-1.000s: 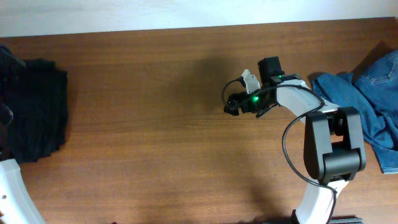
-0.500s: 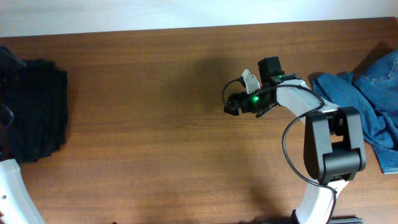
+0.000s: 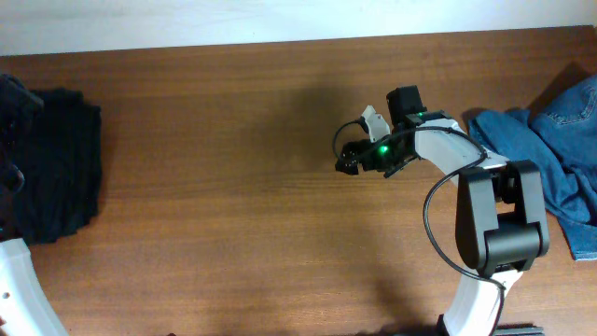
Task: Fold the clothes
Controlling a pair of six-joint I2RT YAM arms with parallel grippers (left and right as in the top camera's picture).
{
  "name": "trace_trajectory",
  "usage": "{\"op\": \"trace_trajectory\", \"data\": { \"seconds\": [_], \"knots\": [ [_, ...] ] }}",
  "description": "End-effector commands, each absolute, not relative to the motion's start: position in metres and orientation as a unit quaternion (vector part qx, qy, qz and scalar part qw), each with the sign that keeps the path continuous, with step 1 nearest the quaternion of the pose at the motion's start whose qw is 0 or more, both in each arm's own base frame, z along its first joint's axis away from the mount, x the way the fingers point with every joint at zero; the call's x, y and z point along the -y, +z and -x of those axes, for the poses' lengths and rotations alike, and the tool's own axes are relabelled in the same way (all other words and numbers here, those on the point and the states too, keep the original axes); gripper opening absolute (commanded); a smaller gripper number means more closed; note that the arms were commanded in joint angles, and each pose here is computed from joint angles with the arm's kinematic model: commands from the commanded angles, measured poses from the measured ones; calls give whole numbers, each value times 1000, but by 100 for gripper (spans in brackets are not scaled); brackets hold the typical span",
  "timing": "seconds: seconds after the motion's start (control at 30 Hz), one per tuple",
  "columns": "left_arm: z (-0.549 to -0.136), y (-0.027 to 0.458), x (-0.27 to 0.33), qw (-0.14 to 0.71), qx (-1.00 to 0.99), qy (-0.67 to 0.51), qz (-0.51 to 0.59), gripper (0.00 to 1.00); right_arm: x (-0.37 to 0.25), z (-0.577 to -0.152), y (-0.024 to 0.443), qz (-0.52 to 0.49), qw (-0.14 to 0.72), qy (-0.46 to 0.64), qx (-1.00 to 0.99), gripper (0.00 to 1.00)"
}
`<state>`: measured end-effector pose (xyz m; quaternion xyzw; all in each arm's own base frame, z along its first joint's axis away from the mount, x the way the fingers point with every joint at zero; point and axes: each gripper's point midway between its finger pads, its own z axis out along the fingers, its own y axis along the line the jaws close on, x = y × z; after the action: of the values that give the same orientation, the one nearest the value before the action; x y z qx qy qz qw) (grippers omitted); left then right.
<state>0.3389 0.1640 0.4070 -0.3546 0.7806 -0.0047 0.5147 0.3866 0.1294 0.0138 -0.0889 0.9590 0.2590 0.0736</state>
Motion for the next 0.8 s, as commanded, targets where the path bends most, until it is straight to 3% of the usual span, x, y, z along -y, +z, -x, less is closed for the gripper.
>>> {"op": "trace_trajectory", "data": {
  "seconds": [0.0,0.77],
  "knots": [
    [-338,402,-161,506,-785,-12,356,99,-122,-331,-50,53,-47,224,-972,99],
    [-337,400,-161,503,-787,-12,357,99,-122,-331,-50,53,-48,224,-972,99]
  ]
}}
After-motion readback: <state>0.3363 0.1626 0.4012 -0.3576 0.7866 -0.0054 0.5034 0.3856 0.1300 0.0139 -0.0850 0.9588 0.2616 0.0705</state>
